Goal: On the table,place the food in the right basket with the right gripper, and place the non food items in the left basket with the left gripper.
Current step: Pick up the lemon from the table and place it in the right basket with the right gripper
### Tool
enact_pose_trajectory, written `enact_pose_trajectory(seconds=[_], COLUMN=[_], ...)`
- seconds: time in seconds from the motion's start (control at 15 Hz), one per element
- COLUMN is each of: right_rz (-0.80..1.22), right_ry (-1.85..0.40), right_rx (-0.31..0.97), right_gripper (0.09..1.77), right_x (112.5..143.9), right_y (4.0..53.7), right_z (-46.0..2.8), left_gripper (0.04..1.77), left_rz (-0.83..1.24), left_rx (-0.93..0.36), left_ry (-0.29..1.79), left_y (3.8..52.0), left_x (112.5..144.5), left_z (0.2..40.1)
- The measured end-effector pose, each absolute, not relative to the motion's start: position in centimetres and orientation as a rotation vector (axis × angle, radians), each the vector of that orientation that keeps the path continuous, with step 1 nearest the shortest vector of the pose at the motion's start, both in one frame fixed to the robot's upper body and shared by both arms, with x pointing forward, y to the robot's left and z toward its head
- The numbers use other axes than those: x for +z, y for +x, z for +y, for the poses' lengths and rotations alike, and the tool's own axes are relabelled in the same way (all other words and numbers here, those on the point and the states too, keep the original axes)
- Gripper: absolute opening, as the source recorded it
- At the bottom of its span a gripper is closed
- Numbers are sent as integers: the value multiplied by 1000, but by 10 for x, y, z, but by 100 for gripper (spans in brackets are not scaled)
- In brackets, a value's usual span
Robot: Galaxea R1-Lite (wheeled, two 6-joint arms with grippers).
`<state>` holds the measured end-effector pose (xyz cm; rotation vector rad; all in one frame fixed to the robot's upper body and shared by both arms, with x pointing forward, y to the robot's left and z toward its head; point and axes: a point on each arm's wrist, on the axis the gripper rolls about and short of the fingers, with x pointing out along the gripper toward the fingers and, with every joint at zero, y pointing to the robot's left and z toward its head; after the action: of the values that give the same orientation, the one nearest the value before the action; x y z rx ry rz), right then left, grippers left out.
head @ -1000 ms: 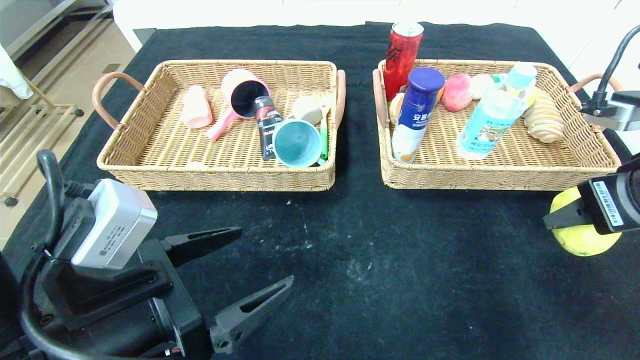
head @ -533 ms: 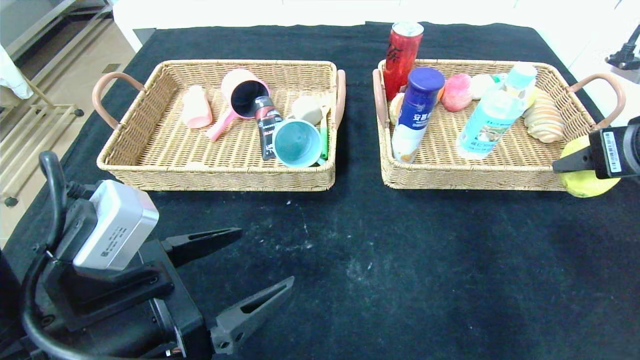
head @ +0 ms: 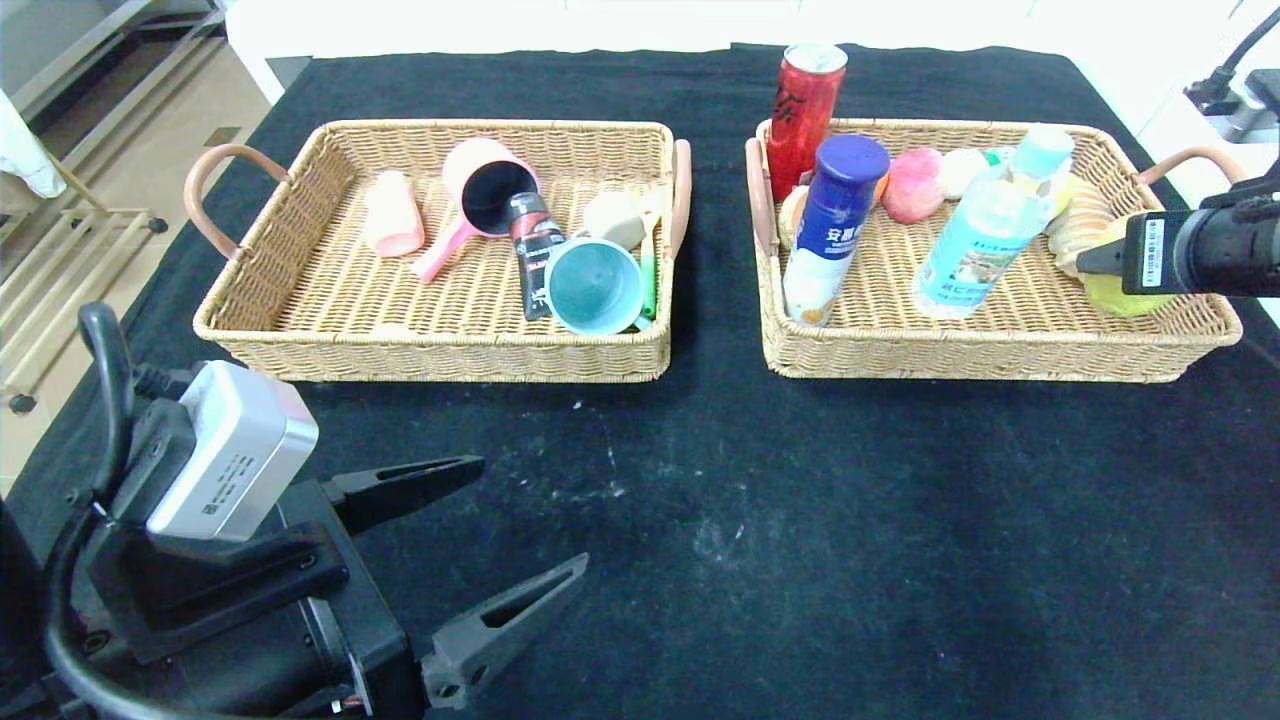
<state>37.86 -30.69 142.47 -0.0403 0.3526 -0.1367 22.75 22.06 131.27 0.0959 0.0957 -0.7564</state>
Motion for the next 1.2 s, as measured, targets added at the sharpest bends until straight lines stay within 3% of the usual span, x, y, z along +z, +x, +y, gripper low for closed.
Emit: enact_pose_trajectory(seconds=[0.47,0.73,0.93,1.2], right_rz=[207,226,230,232], right_ry=[-10,-12,-11,-18], right_rx=[-156,-161,-162,-157], right_gripper=[107,107,128,145], right_x=[1413,1406,1404,1404], right_y=[406,410,412,412], right_z=[-310,-312,-312,-311], left_gripper=[172,172,172,172], left_rz=[75,82,84,80], left_rx=[-755,-759,-756,-754], left_ry=[124,129,130,128], left_y=[227,227,227,226], left_x=[1314,1312,1312,1312], left_z=[222,221,221,222])
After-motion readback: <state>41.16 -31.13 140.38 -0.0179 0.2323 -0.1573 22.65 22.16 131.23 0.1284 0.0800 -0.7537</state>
